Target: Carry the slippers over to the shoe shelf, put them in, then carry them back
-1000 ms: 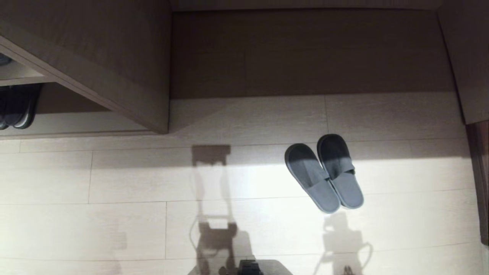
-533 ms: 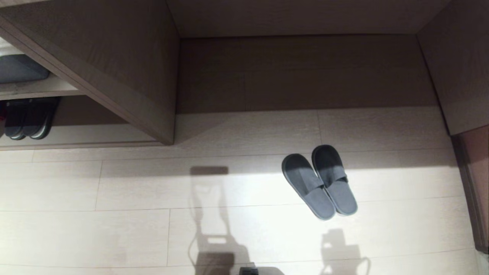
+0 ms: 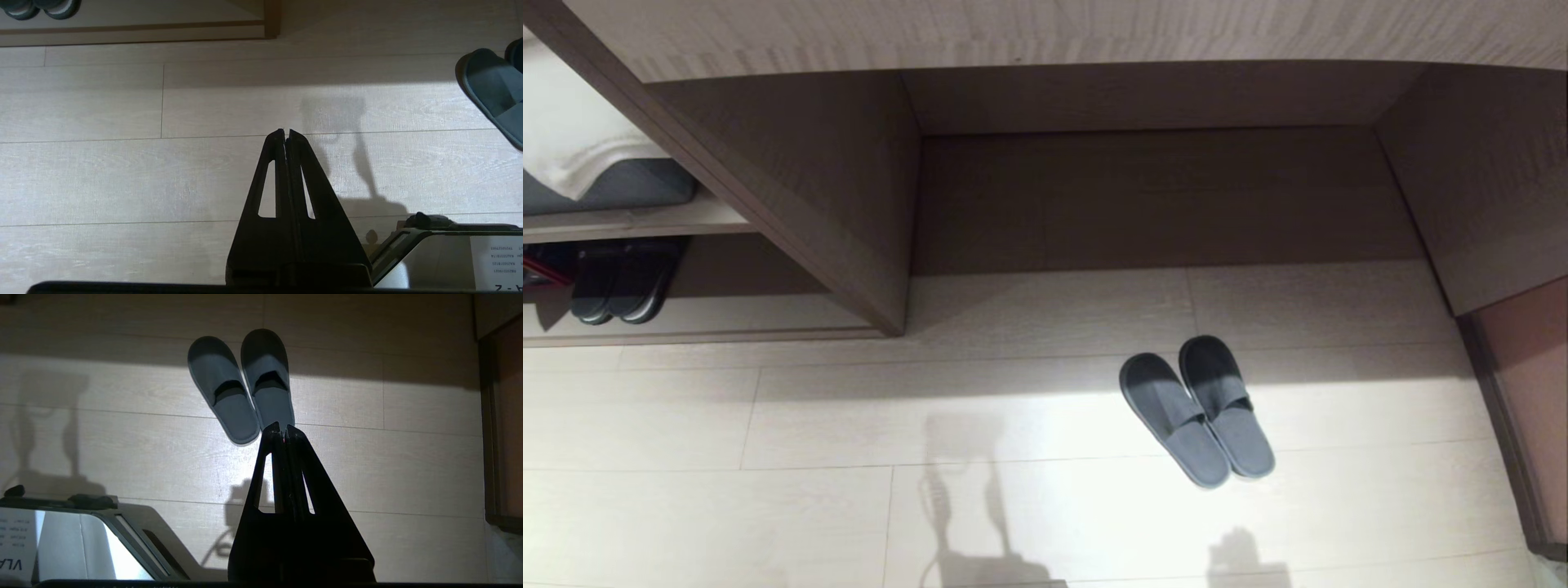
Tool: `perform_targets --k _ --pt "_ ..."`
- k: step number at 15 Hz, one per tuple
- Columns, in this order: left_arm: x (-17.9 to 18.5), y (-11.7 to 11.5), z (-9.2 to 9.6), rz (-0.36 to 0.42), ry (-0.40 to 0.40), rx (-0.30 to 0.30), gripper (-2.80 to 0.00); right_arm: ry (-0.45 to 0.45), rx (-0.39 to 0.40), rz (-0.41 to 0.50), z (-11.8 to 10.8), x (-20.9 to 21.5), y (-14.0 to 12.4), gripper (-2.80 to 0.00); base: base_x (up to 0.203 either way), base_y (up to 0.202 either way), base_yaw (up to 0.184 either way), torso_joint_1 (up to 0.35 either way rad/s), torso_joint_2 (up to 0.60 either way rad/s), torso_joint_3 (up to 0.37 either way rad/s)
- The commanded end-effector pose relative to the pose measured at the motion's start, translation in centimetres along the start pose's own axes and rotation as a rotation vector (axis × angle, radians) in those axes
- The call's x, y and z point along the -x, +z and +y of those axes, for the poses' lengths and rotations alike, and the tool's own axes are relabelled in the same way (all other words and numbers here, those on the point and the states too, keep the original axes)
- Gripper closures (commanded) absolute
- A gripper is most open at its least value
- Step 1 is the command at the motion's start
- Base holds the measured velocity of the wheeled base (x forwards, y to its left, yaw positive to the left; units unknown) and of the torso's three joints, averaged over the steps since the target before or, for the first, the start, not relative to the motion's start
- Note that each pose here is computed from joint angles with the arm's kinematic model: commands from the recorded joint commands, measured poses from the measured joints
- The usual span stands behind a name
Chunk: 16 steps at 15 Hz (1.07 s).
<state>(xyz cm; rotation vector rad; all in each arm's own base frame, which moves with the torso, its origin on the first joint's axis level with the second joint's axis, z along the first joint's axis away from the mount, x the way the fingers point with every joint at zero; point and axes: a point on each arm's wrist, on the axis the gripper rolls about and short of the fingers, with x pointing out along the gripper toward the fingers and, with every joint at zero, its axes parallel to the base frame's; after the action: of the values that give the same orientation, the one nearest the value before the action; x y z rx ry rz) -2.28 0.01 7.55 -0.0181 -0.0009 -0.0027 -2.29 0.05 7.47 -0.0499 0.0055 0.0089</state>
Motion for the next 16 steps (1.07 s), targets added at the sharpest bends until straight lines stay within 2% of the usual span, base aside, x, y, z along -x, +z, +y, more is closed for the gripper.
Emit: perform_targets --k 1,16 --pt "-0.01 -0.03 0.0 0.001 0.0 0.0 0.0 0.0 0.001 0.0 0.0 0.0 -0.05 0.0 0.0 0.0 0.0 -0.001 0.0 0.207" --pt "-0.01 -0.03 0.0 0.001 0.0 0.002 0.0 0.0 0.001 0.0 0.0 0.0 -0.05 0.0 0.0 0.0 0.0 0.003 0.0 0.202"
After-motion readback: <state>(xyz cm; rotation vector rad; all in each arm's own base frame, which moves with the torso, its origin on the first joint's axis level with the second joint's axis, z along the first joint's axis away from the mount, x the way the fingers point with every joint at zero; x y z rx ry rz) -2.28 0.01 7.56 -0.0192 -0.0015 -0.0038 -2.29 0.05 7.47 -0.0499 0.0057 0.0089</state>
